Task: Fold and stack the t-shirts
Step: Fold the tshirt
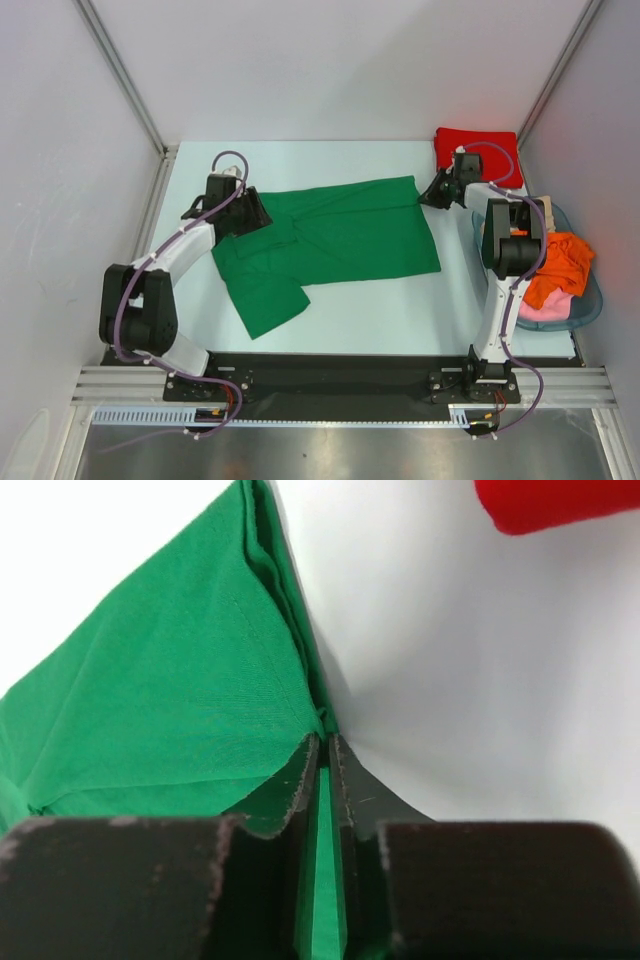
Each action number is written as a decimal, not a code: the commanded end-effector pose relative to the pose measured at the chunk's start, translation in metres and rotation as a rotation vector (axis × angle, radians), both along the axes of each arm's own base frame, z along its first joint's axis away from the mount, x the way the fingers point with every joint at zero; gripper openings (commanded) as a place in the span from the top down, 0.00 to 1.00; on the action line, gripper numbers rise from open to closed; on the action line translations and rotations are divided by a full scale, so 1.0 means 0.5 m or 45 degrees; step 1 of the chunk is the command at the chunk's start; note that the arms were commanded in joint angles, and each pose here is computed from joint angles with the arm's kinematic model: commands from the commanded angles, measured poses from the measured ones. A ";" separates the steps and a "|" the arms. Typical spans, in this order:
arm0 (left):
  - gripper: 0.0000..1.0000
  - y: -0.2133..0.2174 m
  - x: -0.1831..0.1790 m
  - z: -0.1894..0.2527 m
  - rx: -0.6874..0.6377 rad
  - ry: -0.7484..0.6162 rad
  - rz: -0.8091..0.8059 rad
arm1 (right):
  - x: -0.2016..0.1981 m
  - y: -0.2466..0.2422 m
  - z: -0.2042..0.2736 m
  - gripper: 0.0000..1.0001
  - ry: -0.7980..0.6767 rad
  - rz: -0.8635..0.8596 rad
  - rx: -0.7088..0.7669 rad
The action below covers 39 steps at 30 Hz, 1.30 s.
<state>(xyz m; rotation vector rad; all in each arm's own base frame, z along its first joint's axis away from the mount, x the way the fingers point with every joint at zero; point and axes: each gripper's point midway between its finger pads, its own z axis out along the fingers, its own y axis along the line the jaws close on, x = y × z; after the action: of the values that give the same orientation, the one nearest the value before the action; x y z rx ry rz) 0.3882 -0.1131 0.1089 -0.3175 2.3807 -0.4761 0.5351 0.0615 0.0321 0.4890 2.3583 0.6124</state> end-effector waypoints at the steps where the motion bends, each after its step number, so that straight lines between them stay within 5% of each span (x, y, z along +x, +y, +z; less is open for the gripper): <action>1: 0.41 0.015 -0.015 0.049 0.024 -0.084 0.035 | 0.012 -0.027 0.044 0.85 -0.061 -0.012 -0.072; 3: 0.40 0.028 -0.032 0.056 0.031 -0.080 0.066 | 0.012 -0.031 0.047 0.73 -0.047 -0.013 -0.084; 10: 0.46 0.096 -0.172 0.001 0.053 0.110 0.371 | -0.047 -0.060 0.091 0.59 0.003 -0.029 -0.235; 20: 0.38 0.075 -0.352 -0.100 0.111 0.370 0.489 | -0.232 -0.031 0.188 0.51 0.059 -0.023 -0.417; 30: 0.41 0.107 -0.363 -0.141 0.279 0.434 0.636 | -0.382 0.037 0.171 0.57 0.142 0.075 -0.445; 39: 0.43 0.131 -0.370 -0.186 0.383 0.478 0.682 | -0.430 0.006 0.174 0.56 0.172 0.033 -0.427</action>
<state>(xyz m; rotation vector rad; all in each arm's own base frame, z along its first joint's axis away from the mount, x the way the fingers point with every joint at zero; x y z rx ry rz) 0.2014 -0.0517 0.0247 -0.9196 2.5467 0.1583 0.3232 0.0709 0.1095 0.3108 2.5606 0.1742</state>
